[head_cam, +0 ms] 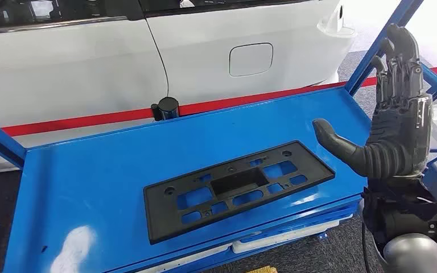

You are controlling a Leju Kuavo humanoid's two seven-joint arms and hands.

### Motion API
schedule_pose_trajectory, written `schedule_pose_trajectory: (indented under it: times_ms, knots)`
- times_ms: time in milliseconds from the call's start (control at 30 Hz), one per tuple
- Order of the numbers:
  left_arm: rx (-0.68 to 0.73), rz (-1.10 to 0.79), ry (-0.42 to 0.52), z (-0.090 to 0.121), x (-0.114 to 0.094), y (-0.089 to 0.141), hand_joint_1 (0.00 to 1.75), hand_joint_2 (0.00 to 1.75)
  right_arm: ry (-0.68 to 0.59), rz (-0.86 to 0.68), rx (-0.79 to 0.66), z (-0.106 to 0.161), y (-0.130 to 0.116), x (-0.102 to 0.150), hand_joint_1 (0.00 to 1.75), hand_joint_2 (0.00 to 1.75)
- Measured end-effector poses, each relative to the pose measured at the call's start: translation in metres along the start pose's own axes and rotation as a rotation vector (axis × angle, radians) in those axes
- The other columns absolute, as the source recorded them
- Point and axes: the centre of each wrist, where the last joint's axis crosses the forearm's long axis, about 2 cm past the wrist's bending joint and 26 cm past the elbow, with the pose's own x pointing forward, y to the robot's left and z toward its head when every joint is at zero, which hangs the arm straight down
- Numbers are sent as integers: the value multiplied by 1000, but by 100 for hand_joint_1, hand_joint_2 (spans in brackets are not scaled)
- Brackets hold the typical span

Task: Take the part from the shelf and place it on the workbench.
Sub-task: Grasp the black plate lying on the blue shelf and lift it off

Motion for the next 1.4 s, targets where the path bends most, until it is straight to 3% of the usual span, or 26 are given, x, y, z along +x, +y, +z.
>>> schedule_pose_trajectory:
  times_ms: [667,833,1033,1200,1400]
  knots:
    - [-5,-12,-2,0,0,-1,0,0,-6,-3,122,-5,1,6,0,175]
    - [-10,-18,-13,0,0,-1,0,0,100,-97,332,-29,0,12,0,175]
    - [-13,-17,-23,0,2,-5,0,0,212,-78,551,-57,10,6,0,175]
    - [1,0,23,-1,6,-14,0,0,342,-38,774,-69,41,-9,0,175]
    - [-9,22,92,-1,9,-24,0,0,415,-43,943,-71,85,-19,0,175]
